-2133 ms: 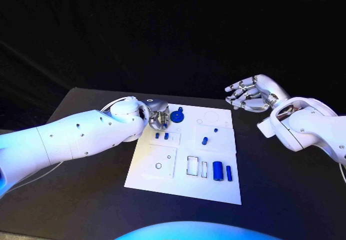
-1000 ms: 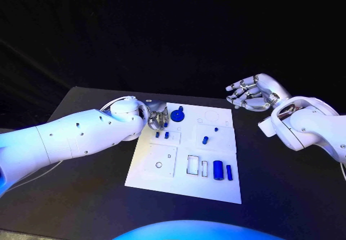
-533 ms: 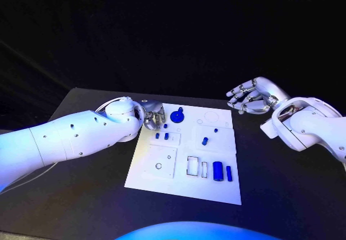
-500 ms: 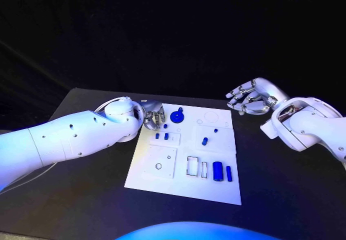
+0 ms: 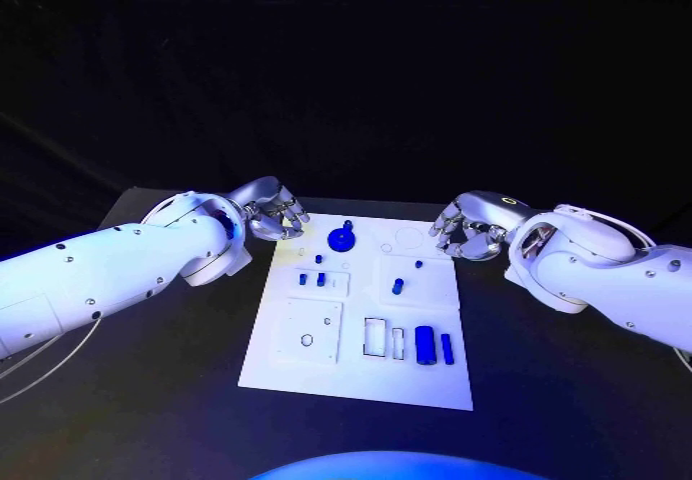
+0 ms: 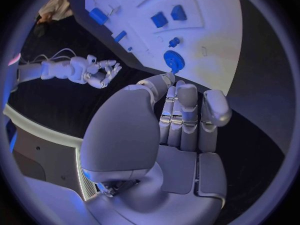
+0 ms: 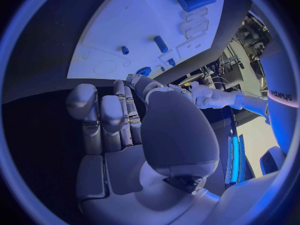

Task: Assemble the parts on the task board

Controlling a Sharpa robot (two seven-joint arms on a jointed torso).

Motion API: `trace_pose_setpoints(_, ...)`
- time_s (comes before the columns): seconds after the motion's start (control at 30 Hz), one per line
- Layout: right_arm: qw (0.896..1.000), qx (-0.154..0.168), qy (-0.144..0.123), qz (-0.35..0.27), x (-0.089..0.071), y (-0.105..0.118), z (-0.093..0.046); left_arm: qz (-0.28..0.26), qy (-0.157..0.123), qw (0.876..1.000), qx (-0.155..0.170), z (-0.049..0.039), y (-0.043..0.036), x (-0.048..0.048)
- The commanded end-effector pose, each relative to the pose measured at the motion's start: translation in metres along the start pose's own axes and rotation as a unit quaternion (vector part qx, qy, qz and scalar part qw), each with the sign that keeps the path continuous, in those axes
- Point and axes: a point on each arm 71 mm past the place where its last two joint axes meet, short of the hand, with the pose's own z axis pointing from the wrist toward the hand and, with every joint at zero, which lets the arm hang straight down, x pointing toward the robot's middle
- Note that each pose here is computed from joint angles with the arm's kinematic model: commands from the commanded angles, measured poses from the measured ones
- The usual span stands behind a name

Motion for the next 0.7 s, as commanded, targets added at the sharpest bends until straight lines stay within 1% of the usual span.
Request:
trace_pose_setpoints(0.03, 0.996, 0.007, 0.014, -0.090, 0.009, 0.004, 0.002, -0.196, -0.035, 0.980, 0.010, -0.0049, -0.0009, -0.0080)
trace_pose_setpoints(0.07, 0.995, 0.006, 0.014, -0.095, 0.011, 0.005, 0.003, -0.237, -0.037, 0.971, 0.008, -0.0064, 0.0004, -0.0089)
trace_pose_setpoints(0.1, 0.995, 0.005, 0.015, -0.099, 0.014, 0.007, 0.004, -0.297, -0.039, 0.954, 0.004, -0.0083, 0.0022, -0.0094)
trace_pose_setpoints(0.13, 0.995, 0.004, 0.015, -0.102, 0.016, 0.009, 0.005, -0.333, -0.039, 0.942, 0.002, -0.0097, 0.0029, -0.0094)
trace_pose_setpoints(0.23, 0.994, 0.000, 0.017, -0.106, 0.022, 0.013, 0.009, -0.403, -0.037, 0.915, 0.008, -0.0136, 0.0012, -0.0087)
trace_pose_setpoints(0.33, 0.994, -0.002, 0.021, -0.109, 0.027, 0.016, 0.012, -0.442, -0.032, 0.896, 0.015, -0.0168, -0.0023, -0.0075)
trace_pose_setpoints(0.4, 0.994, -0.003, 0.023, -0.111, 0.030, 0.018, 0.014, -0.458, -0.027, 0.888, 0.021, -0.0185, -0.0053, -0.0063)
trace_pose_setpoints(0.47, 0.993, -0.004, 0.025, -0.112, 0.033, 0.019, 0.016, -0.469, -0.022, 0.883, 0.026, -0.0199, -0.0081, -0.0052)
trace_pose_setpoints(0.6, 0.993, -0.005, 0.032, -0.113, 0.038, 0.020, 0.019, -0.478, -0.017, 0.877, 0.032, -0.0219, -0.0118, -0.0039)
trace_pose_setpoints(0.7, 0.993, -0.007, 0.039, -0.112, 0.043, 0.021, 0.021, -0.483, -0.015, 0.875, 0.035, -0.0230, -0.0132, -0.0036)
